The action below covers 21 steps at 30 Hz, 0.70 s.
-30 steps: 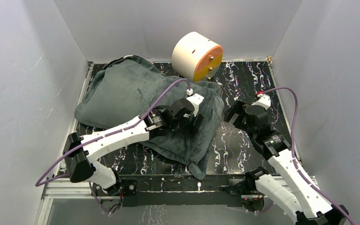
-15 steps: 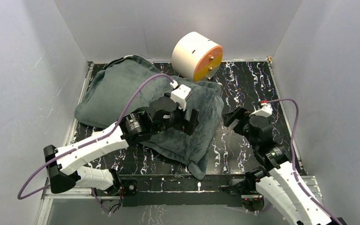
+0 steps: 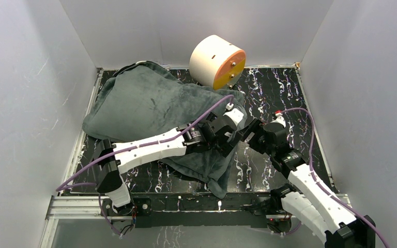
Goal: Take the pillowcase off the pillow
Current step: Remove the pillow from the pillowcase.
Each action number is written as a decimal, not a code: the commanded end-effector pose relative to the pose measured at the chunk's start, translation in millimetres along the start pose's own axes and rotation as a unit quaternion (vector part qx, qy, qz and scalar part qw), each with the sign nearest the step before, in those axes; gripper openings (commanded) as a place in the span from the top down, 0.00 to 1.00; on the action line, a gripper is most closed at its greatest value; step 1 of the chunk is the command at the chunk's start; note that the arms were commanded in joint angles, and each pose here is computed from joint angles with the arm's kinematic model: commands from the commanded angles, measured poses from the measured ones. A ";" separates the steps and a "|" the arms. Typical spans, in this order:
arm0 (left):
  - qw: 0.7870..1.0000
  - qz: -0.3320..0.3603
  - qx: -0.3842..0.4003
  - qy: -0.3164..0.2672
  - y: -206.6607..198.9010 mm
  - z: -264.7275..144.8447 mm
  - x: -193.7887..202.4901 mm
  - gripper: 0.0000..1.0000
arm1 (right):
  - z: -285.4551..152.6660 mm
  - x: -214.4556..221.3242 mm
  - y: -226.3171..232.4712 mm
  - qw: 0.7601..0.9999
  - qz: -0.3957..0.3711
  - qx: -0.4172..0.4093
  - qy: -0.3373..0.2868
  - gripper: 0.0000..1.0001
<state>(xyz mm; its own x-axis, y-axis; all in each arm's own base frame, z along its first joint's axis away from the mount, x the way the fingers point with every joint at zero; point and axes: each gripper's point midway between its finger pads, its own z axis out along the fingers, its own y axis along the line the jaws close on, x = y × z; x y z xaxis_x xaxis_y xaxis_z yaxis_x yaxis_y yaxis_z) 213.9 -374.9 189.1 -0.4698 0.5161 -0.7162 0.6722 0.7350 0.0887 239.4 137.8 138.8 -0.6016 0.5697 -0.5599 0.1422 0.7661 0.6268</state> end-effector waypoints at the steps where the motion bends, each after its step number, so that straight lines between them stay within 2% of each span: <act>1: 0.997 0.008 -0.079 0.015 28.4 -9.1 4.7 0.24 | 0.6 -3.5 27.4 0.998 0.004 -0.066 0.006 0.20; 3: 0.995 0.007 -0.100 0.015 35.0 -9.2 4.9 0.36 | 1.5 -0.7 26.7 0.998 0.001 -0.065 0.014 0.25; 7: 0.993 -0.002 -0.117 0.001 43.0 -14.5 2.2 0.70 | 0.0 -5.6 24.0 0.998 -0.014 -0.053 0.006 0.32; 11: 0.995 -0.018 -0.087 -0.033 36.8 -23.6 -11.7 0.98 | -7.8 -19.8 35.8 0.997 -0.046 -0.061 -0.006 0.33; 17: 0.992 -0.067 -0.040 -0.096 32.2 -47.8 -35.1 1.00 | -17.7 -15.7 70.0 0.988 -0.065 -0.134 0.028 0.14; 19: 0.991 -0.080 -0.025 -0.104 33.0 -53.6 -36.7 1.00 | -18.6 -7.2 82.5 0.982 -0.065 -0.171 0.052 0.14; 21: 0.990 -0.090 -0.017 -0.107 34.3 -56.6 -36.5 1.00 | -16.0 1.7 90.2 0.976 -0.065 -0.192 0.081 0.21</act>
<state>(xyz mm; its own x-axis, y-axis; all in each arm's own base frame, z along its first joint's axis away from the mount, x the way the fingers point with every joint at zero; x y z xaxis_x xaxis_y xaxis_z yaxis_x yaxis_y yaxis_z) 222.7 -350.9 220.7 -0.4575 0.3955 -0.7964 0.5764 0.8139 0.0731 240.4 172.5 174.4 -0.6789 0.4540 -0.5771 -0.0757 0.7385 0.6700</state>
